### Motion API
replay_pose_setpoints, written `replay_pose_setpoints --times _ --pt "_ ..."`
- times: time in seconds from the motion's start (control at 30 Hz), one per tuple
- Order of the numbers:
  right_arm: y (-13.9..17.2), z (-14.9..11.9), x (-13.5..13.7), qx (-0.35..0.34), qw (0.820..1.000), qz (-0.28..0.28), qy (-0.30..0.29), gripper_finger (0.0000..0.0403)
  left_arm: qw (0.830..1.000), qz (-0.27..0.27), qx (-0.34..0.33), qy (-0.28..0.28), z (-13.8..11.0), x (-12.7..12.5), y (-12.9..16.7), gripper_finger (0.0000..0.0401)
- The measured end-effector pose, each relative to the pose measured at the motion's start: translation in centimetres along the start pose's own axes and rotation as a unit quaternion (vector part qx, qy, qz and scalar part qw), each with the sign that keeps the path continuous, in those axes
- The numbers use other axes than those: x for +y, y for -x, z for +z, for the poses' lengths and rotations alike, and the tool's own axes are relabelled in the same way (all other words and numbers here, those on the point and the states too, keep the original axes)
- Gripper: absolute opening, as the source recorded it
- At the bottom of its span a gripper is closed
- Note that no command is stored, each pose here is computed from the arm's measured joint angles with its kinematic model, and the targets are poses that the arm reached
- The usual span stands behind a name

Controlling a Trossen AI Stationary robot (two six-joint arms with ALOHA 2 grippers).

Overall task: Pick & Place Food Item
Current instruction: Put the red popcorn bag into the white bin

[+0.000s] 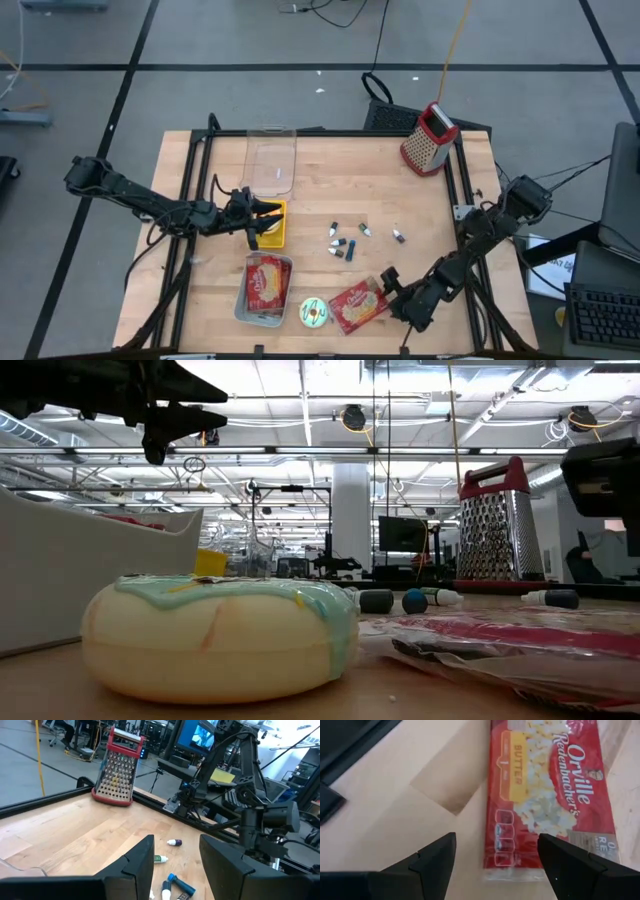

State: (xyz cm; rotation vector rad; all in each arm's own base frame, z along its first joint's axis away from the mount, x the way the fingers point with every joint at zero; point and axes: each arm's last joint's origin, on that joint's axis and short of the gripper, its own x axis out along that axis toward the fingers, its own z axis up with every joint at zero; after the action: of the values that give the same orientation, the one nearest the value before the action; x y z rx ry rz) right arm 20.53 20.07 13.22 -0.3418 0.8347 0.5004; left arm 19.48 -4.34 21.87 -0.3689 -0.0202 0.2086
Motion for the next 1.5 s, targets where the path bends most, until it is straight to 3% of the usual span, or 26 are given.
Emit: replay_pose_setpoints --times 0.4,0.57,0.77,1.13,1.33,1.5 --pt "-1.5 -0.8 -1.3 0.049 0.997 -0.045 0.041 0.0270 1.000 0.000 0.000 -0.004 0.0 0.0 0.0 0.0157" --pt "-1.5 -1.5 -2.5 0.087 0.988 -0.106 0.077 0.0260 1.000 0.000 0.000 -0.004 0.0 0.0 0.0 0.0157" --pt "-1.6 -1.5 -2.8 0.087 0.987 -0.120 0.063 0.0195 1.000 0.001 0.000 -0.007 0.0 0.0 0.0 0.0157" --pt "-1.3 -1.5 -3.0 0.082 0.987 -0.130 0.041 0.0017 1.000 0.003 0.006 -0.010 -0.1 0.1 0.0 0.0157" --pt "0.2 -0.9 -3.3 0.065 0.988 -0.136 0.037 0.0006 1.000 0.003 0.006 -0.008 -0.1 0.1 0.0 0.0157" --pt "3.0 0.9 -4.6 -0.003 0.985 -0.171 -0.005 0.0002 1.000 0.002 0.006 -0.008 -0.1 0.1 0.0 0.0157"
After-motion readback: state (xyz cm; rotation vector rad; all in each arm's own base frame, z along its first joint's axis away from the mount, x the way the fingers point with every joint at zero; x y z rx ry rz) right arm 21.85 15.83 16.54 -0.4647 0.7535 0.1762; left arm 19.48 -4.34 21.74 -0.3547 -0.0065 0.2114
